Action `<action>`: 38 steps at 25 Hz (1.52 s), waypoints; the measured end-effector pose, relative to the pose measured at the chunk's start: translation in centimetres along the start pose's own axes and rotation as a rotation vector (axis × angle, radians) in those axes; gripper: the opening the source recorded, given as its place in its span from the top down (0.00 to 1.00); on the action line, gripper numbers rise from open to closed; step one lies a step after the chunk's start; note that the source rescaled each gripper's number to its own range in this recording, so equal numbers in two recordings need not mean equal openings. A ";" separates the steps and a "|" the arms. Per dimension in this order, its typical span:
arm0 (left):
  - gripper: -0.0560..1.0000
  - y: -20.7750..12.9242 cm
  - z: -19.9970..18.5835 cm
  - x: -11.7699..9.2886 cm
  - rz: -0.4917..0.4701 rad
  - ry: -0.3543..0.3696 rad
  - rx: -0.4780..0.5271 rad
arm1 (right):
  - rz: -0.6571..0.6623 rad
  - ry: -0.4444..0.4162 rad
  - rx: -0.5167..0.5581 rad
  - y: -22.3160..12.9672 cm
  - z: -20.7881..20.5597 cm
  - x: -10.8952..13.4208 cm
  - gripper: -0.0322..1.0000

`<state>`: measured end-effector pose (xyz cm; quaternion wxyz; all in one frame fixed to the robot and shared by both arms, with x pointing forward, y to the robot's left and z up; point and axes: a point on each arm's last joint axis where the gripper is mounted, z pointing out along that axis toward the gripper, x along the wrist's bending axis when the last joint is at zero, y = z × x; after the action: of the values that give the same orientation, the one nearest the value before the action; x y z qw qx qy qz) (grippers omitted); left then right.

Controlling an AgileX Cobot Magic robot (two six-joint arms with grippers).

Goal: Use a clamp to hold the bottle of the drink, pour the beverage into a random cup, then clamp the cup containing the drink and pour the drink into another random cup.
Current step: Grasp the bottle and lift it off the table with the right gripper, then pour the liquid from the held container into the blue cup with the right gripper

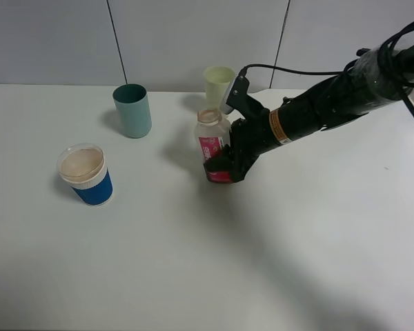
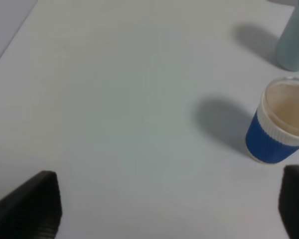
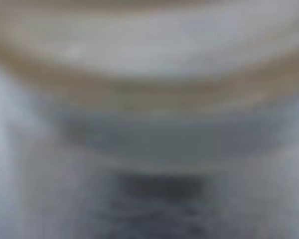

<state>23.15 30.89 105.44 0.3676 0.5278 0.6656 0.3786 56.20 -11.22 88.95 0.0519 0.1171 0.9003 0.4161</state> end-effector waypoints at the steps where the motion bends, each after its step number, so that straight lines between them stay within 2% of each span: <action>1: 0.36 0.0 0.0 0.0 0.000 0.000 0.000 | -0.001 0.000 0.001 0.0 0.0 0.0 0.93; 2: 0.36 0.0 0.0 0.0 0.000 0.000 0.000 | -0.001 0.000 0.000 0.1 0.1 0.0 0.95; 12: 0.36 0.0 0.0 0.0 0.000 0.000 0.000 | 0.001 -0.002 -0.001 0.1 0.1 0.0 0.95; 24: 0.36 0.0 0.0 0.0 0.000 0.000 0.000 | 0.099 -0.042 -0.044 0.5 0.0 -0.4 0.95; 31: 0.36 0.0 0.0 0.0 0.000 0.000 0.000 | 0.083 -0.110 -0.113 2.9 -2.0 -0.6 0.95; 38: 0.36 0.0 0.0 0.0 0.000 0.000 0.000 | 0.144 -0.200 -0.178 4.4 -3.3 -1.1 0.95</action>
<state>23.15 30.89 105.44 0.3676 0.5278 0.6656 0.3786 57.36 -11.21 94.42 0.1214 0.2169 0.8396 0.4830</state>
